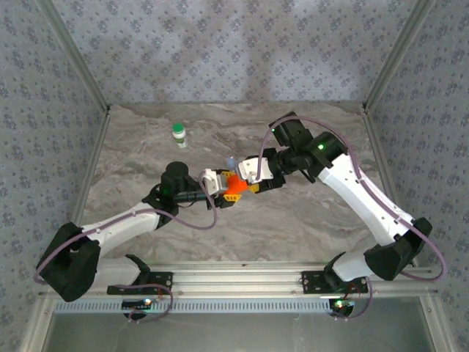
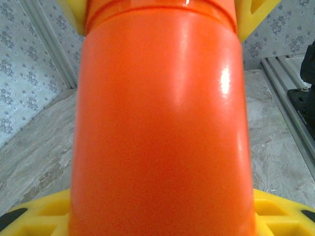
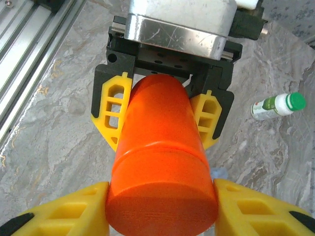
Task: Sort the pills into containers
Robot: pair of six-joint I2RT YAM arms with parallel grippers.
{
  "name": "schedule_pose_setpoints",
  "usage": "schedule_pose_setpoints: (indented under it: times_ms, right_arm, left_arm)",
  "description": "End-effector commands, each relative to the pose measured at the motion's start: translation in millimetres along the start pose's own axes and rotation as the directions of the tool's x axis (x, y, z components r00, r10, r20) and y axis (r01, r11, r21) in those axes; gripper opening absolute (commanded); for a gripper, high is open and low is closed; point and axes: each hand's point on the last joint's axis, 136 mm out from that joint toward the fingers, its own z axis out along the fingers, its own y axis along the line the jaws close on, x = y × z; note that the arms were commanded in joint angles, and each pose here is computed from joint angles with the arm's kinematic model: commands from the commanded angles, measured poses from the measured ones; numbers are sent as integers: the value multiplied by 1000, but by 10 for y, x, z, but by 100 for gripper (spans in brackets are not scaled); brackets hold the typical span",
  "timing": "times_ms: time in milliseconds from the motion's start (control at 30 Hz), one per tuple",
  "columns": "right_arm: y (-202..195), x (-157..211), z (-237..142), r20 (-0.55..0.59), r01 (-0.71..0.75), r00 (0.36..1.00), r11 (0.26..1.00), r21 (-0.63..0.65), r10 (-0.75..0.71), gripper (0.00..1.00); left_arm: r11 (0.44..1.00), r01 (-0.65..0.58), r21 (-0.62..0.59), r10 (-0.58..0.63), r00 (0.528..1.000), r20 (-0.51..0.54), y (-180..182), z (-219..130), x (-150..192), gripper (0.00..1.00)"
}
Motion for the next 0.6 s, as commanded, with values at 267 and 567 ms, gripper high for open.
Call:
schedule_pose_setpoints:
  times_ms: [267,567]
  right_arm:
    - [5,34,352,-47,-646,764,760,-77,644,29]
    - [-142,170,422,-4,-933,297,290,-213,955,13]
  left_arm:
    - [997,-67,-23,69,996,64,15,-62,-241,0]
    - [995,-86,-44,89,994,60,22,-59,-261,0]
